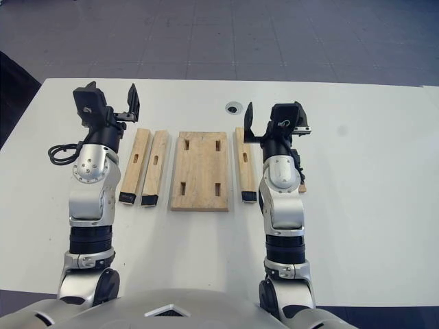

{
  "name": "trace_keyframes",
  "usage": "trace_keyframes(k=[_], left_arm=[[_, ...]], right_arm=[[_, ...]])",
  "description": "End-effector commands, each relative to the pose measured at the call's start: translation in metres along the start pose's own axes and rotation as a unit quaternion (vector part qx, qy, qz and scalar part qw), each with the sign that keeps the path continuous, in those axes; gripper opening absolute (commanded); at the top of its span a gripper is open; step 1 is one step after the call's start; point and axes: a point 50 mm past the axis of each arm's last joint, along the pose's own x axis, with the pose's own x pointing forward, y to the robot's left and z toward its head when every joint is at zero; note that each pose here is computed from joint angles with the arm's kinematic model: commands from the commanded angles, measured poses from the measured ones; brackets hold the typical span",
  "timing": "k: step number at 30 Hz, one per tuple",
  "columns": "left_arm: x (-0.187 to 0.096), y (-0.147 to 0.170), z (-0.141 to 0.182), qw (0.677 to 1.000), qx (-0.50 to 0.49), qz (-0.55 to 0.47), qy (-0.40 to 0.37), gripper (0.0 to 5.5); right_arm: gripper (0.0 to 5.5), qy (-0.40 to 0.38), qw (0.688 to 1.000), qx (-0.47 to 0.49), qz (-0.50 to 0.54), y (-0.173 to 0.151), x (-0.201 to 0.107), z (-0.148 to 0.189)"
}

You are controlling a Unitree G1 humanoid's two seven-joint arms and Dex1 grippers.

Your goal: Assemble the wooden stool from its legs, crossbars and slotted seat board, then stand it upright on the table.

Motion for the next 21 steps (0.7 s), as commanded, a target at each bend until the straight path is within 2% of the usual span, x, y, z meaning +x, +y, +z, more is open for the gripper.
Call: trace_keyframes(k=[1, 4, 15, 19, 21], left_arm=[[0.0030, -0.0046, 0.0062, 0.999, 0.031, -0.013, -0.011, 4.43], [0.0025, -0.0063, 0.0083, 0.999, 0.029, -0.014, -0.019, 4.43], [0.0037, -0.0057, 0.0109, 0.999, 0.041, -0.013, -0.030, 4.43], [0.0041, -0.0055, 0.0112, 0.999, 0.040, -0.012, -0.031, 4.43], [0.0042, -0.0052, 0.0114, 0.999, 0.038, -0.011, -0.032, 4.43]], right_arm=[[5.23, 0.000, 1.000, 0.015, 0.004, 0.0021, 0.0029, 0.0027], [4.73, 0.001, 1.000, 0.015, 0.005, 0.0026, 0.0031, 0.0026], [4.69, 0.001, 1.000, 0.011, 0.001, 0.0028, 0.0042, 0.0036], [4.21, -0.001, 1.000, 0.017, 0.005, 0.0036, 0.0032, 0.0040], [4.21, 0.000, 1.000, 0.012, 0.007, 0.0041, 0.0033, 0.0040]])
